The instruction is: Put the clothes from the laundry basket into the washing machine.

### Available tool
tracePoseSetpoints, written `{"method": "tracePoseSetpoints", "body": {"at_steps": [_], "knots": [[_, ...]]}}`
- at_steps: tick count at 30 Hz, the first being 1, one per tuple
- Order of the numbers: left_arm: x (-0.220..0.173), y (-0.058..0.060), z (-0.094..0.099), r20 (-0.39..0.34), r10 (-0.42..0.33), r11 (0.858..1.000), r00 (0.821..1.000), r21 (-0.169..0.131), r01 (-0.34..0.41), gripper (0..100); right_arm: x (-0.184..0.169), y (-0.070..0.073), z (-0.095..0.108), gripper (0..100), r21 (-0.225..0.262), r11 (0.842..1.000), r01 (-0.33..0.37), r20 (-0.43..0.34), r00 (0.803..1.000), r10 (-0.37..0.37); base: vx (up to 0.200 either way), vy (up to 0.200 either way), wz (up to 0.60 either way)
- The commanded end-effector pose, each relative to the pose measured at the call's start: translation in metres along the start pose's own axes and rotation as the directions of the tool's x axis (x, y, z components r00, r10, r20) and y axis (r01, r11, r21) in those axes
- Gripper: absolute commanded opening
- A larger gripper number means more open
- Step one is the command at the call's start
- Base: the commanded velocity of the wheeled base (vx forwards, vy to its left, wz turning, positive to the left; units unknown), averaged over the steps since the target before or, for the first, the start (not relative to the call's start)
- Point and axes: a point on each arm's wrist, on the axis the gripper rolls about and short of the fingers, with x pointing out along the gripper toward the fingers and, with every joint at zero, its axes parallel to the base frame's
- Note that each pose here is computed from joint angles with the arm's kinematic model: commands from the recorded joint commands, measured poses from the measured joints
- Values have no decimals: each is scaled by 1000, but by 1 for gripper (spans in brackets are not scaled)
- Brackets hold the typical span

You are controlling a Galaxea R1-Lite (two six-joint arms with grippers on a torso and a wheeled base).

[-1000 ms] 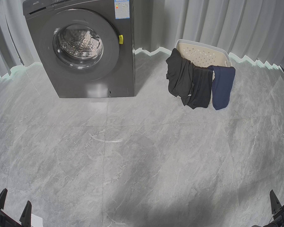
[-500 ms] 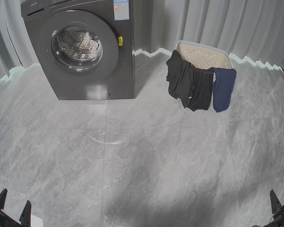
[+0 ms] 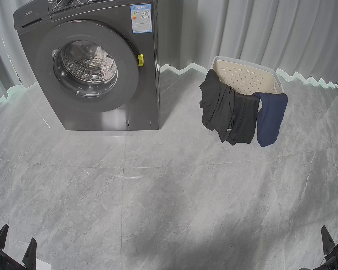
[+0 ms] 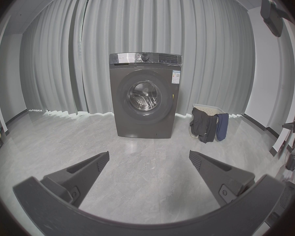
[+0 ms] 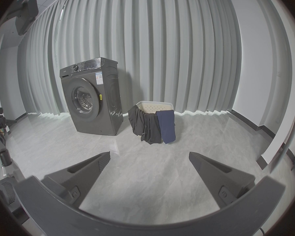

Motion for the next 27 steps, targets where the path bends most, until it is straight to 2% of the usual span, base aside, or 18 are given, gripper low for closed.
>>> {"method": "tracePoseSetpoints", "body": {"at_steps": [1, 20, 27], "knots": [[0, 0, -4, 2, 2, 1000, 1000, 2, -2, 100, 0, 0, -5, 100, 0, 1000, -1, -5, 1000, 1, 200, 0, 0], [0, 0, -4, 2, 8, 1000, 1000, 4, -8, 100, 0, 0, -5, 100, 0, 1000, -9, -5, 1000, 9, 200, 0, 0], [0, 0, -4, 2, 8, 1000, 1000, 4, -8, 100, 0, 0, -5, 100, 0, 1000, -8, -5, 1000, 8, 0, 0, 0]]}}
